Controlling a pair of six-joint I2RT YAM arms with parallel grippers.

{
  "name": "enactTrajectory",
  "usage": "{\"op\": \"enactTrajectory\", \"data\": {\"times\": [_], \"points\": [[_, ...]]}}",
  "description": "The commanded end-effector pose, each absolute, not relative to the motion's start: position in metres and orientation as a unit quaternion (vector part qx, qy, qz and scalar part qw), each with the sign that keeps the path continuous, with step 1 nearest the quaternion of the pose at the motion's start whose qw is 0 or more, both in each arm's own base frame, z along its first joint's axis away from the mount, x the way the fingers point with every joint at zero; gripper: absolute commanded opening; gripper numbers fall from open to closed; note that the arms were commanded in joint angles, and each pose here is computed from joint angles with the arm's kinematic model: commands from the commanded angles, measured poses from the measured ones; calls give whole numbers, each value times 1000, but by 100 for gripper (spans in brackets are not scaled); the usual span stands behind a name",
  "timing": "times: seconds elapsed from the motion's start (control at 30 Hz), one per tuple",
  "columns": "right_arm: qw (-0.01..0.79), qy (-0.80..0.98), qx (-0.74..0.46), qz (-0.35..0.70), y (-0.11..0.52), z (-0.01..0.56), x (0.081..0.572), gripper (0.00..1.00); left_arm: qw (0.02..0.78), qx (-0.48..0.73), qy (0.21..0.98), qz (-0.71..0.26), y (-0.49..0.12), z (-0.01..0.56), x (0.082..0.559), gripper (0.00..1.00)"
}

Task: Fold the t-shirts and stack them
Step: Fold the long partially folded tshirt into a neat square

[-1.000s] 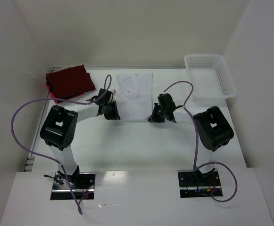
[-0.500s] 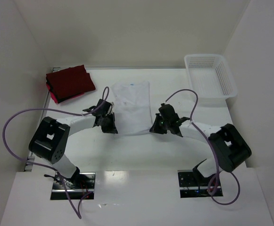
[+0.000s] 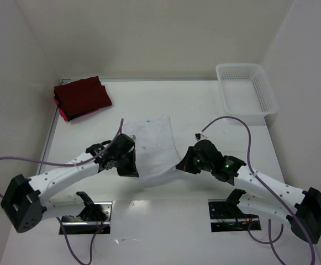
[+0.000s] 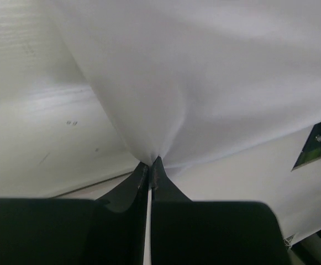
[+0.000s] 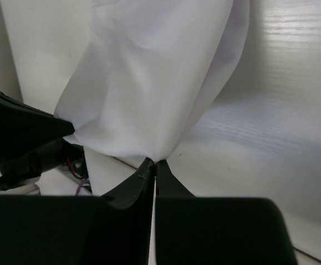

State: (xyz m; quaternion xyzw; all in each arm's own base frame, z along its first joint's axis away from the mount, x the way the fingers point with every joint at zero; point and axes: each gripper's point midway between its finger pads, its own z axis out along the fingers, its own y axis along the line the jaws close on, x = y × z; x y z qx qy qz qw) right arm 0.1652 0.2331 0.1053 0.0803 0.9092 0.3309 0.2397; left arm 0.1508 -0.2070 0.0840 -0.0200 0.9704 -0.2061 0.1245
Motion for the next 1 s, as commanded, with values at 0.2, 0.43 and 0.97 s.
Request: {"op": "enactTrajectory", "data": {"times": [0.2, 0.43, 0.97], "points": [[288, 887, 104, 345, 226, 149, 169, 0, 185, -71, 955, -222, -190, 139, 151, 0], [351, 872, 77, 331, 245, 185, 221, 0, 240, -82, 947, -197, -186, 153, 186, 0], [383, 872, 72, 296, 258, 177, 342, 0, 228, -83, 947, -213, -156, 136, 315, 0]]}}
